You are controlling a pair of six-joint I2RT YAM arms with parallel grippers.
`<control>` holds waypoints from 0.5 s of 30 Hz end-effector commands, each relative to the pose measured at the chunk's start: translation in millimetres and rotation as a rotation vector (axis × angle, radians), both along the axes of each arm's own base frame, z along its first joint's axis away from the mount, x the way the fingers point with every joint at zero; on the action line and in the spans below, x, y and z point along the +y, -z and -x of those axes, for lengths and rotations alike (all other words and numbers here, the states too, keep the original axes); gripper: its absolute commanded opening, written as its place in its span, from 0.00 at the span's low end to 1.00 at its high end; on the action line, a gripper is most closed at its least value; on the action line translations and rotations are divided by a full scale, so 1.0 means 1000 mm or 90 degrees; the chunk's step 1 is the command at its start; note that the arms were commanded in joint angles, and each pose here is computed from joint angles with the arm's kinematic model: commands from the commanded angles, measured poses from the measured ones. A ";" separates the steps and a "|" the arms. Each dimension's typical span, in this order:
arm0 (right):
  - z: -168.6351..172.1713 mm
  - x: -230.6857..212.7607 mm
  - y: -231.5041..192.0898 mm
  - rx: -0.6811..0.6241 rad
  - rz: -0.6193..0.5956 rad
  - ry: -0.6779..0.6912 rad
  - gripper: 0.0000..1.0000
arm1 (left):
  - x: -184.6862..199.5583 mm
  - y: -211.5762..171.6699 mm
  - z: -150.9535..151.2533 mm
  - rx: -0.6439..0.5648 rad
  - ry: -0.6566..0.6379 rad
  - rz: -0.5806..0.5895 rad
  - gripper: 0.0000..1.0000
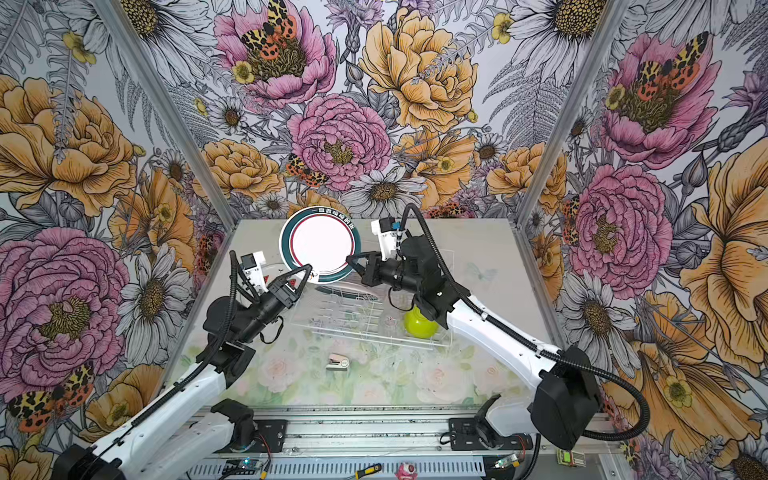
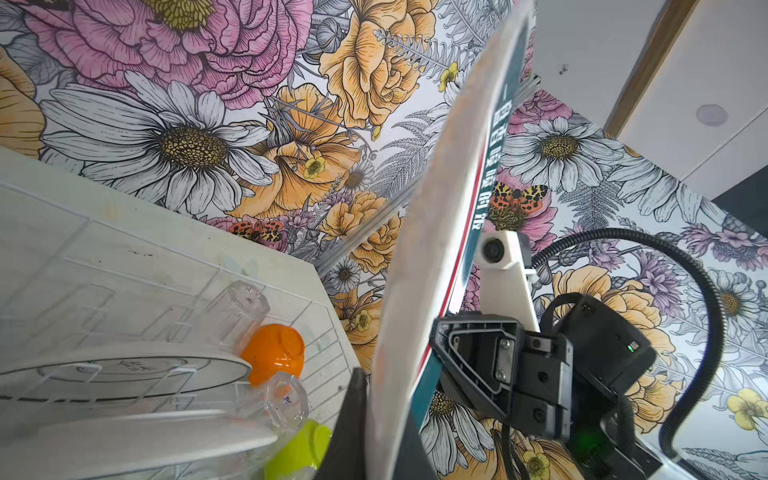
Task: Unload the mixed dishes from the dish rack
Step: 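Close the left gripper on the plate rim while the right gripper releases it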
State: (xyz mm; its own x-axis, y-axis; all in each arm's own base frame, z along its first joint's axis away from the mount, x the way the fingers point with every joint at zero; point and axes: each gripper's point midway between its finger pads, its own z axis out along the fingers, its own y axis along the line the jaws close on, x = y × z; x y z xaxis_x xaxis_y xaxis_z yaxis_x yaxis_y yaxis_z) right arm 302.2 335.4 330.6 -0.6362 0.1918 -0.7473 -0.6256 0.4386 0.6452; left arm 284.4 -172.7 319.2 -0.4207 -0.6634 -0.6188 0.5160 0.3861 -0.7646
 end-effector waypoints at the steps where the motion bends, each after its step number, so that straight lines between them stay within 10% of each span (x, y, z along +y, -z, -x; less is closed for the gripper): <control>1: 0.005 0.011 -0.003 -0.037 0.006 -0.027 0.00 | 0.009 0.014 -0.008 0.018 -0.048 -0.049 0.00; 7: 0.003 0.011 -0.003 -0.049 -0.002 -0.023 0.27 | 0.016 0.014 -0.009 0.030 -0.066 -0.062 0.00; 15: 0.003 0.010 -0.001 -0.050 -0.003 -0.022 0.34 | 0.020 0.015 -0.012 0.034 -0.075 -0.067 0.00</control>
State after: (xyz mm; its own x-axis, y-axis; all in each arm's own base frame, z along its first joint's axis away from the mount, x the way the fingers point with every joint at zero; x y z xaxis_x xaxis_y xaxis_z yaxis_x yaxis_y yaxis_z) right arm 303.9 341.3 311.7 -0.6362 0.1588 -0.7550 -0.6313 0.4553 0.6278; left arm 285.9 -165.2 304.8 -0.4264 -0.6384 -0.6407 0.4608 0.4562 -0.7613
